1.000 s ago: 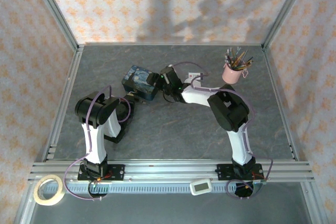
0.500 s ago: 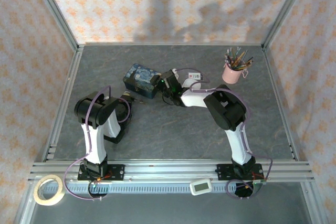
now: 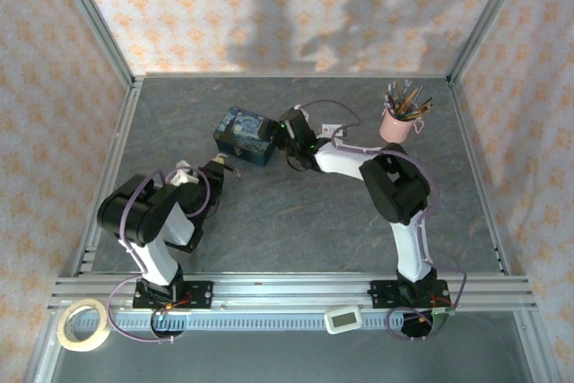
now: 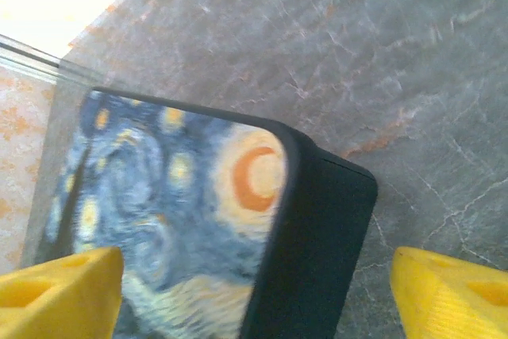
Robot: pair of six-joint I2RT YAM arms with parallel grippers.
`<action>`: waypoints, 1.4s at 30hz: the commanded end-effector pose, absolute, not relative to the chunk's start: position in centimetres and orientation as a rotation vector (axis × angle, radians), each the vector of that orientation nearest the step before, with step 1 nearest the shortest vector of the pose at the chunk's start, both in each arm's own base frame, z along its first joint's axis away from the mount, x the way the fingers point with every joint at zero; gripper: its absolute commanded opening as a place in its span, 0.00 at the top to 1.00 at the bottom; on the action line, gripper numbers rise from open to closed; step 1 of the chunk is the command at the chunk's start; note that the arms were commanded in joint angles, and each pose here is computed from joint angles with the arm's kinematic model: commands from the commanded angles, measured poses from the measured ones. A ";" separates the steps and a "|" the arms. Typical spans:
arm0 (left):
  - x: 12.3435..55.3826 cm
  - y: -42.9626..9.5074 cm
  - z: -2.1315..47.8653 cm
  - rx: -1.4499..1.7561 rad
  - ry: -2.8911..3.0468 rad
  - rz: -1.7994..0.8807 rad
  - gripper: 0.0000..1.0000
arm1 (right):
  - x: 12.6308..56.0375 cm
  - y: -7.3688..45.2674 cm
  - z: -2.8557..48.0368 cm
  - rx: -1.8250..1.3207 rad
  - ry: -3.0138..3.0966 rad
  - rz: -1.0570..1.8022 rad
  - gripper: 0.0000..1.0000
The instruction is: Unlock a padlock with a key
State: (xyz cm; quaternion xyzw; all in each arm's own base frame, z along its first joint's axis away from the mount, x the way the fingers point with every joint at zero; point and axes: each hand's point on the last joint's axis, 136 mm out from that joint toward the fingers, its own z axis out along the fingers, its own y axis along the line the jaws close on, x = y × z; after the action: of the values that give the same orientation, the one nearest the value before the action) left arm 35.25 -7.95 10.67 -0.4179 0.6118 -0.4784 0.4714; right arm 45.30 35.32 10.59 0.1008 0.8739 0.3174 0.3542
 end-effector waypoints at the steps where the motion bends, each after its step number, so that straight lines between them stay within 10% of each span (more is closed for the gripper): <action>1: 33.8 -11.3 10.4 -0.891 1.683 -1.226 1.00 | 44.4 34.2 16.1 0.098 2.179 0.754 0.09; 31: 29.5 -25.9 4.7 -0.116 2.499 -0.595 0.99 | 35.5 2.9 16.2 0.454 1.856 -0.253 0.00; 42: 30.7 -26.8 4.2 -0.156 2.484 -0.591 0.66 | 34.3 -2.0 16.4 0.524 1.743 -0.186 0.00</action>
State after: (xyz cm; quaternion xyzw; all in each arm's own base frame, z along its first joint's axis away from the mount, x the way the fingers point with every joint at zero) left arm 29.80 -26.63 3.10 -0.0548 0.9359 -0.2262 0.2644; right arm 33.96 -1.77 15.24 0.2307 0.7711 -0.0873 0.5870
